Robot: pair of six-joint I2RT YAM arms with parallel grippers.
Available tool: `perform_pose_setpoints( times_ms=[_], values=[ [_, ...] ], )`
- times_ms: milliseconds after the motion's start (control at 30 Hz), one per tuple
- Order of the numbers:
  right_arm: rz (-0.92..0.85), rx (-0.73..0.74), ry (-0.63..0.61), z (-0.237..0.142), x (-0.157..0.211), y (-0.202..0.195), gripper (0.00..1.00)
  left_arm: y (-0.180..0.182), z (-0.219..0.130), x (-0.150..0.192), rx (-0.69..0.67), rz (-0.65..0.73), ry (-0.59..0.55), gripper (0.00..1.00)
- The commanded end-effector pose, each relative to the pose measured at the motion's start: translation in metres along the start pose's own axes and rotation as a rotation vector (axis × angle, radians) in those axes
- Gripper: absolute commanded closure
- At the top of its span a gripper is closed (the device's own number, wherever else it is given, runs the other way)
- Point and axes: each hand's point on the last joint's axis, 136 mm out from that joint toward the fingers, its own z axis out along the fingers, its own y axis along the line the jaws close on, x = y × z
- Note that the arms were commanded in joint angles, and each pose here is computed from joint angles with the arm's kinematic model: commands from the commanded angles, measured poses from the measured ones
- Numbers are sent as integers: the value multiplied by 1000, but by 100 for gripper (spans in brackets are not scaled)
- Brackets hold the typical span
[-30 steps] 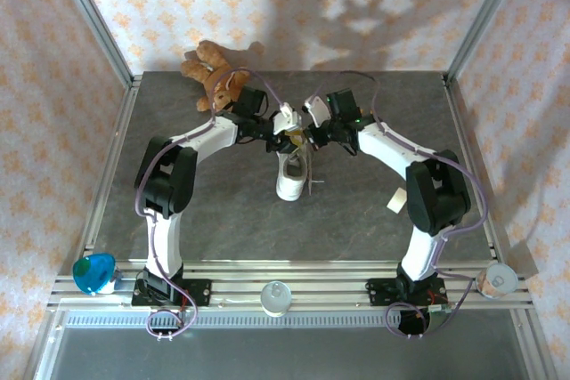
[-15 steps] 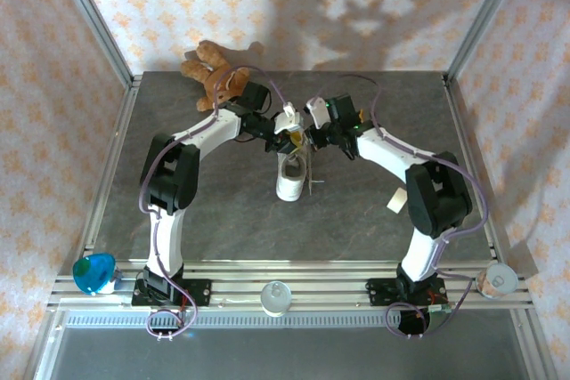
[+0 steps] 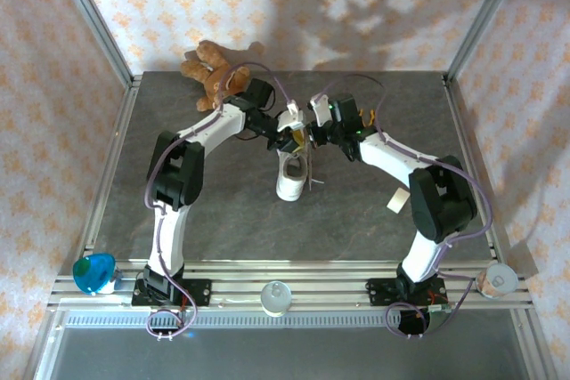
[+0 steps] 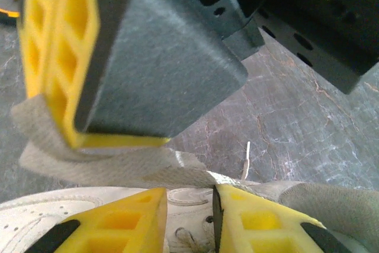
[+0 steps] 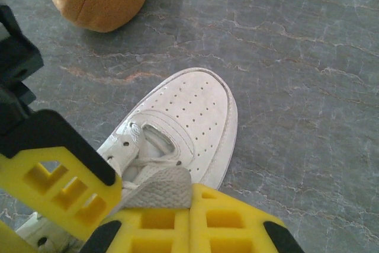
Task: Tie the shoes
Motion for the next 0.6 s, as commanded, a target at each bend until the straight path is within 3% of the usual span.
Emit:
perform_pose_setpoints(
  times_ms=[0,400,567],
  values=[
    [-11,10,-62,-9,-15,4,100,-21,23,21,97,-60,69,70],
    [43,15,-97,-7,-17,2,100,8,31,7,-54,-168,-40,62],
    [59,9,-115,-9,-20,3,100,12,34,5,-72,-180,-62,67]
  ],
)
